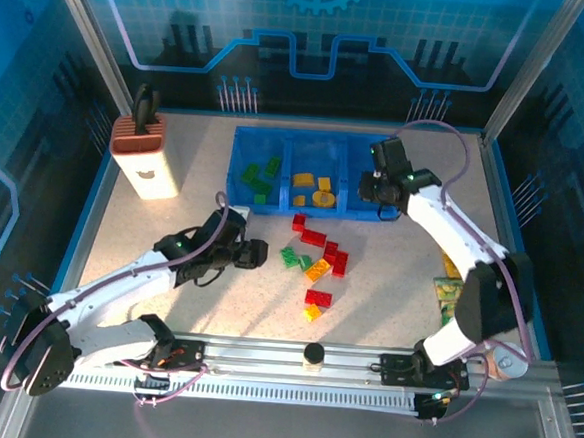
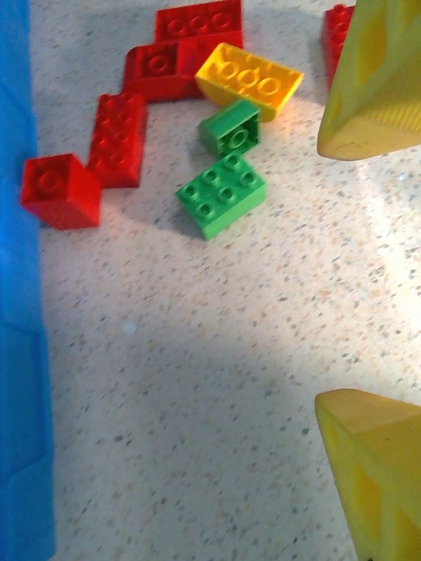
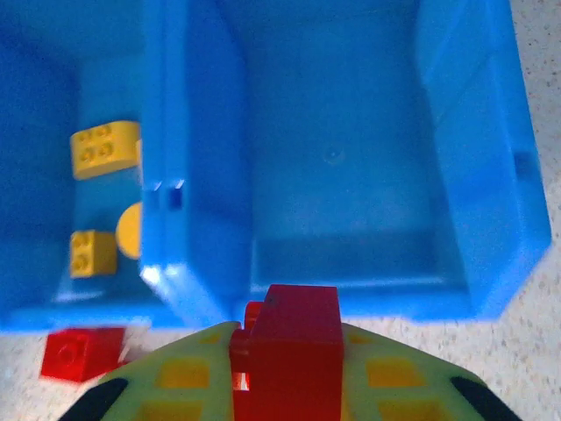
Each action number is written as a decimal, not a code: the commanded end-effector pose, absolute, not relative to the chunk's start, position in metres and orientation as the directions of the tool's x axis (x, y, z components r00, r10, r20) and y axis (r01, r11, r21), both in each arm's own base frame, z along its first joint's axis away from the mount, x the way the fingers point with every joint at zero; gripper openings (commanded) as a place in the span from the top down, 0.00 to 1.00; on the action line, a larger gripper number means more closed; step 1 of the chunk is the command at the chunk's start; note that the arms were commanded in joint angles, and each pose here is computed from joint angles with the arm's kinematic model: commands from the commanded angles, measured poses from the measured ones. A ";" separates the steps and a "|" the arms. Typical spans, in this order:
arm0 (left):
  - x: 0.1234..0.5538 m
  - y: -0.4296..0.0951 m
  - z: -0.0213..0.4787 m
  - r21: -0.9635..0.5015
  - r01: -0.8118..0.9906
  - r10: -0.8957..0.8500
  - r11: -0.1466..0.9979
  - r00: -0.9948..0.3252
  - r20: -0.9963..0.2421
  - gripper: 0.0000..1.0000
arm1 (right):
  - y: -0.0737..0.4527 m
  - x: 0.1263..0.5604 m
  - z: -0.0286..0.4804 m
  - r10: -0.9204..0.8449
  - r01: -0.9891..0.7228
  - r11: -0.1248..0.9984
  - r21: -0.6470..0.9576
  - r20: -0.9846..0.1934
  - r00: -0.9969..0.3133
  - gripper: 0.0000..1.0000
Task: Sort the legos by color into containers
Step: Place the lego in the container, then pick up the lego from the center of the table.
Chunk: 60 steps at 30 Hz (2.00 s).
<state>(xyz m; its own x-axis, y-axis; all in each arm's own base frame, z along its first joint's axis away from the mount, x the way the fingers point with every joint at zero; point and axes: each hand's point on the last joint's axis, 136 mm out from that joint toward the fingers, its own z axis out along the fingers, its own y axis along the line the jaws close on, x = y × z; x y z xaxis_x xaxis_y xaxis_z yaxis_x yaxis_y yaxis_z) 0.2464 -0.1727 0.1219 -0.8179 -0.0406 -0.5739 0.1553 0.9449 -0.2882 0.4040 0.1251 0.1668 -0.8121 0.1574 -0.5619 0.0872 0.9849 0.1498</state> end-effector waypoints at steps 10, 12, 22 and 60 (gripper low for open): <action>0.227 -0.178 0.114 -0.285 0.170 -0.029 0.943 -0.813 -0.582 0.30 | 0.127 0.438 0.134 0.113 0.083 0.993 0.085 -0.453 -0.884 0.28; 0.229 -0.183 0.115 -0.295 0.185 -0.024 0.937 -0.811 -0.584 0.29 | 0.128 0.432 0.143 0.106 0.075 0.994 0.083 -0.472 -0.875 0.24; 0.269 -0.230 0.115 -0.283 0.225 0.033 0.932 -0.832 -0.554 0.22 | 0.139 0.361 0.165 0.106 0.037 0.990 0.135 -0.548 -0.830 0.24; 0.389 -0.271 0.044 0.012 0.159 0.150 0.987 -0.899 -0.410 0.54 | 0.107 0.263 0.129 0.210 0.085 0.965 0.247 -0.541 -0.815 0.27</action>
<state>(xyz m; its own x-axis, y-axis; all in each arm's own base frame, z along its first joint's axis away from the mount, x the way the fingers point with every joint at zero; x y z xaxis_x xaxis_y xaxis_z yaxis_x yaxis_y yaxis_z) 0.3855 -0.2698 0.0437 -0.8968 0.1351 -0.4213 0.1436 0.9896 0.0118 0.2660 0.1061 0.1264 -0.8209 0.1927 -0.5376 0.0803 0.9709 0.2255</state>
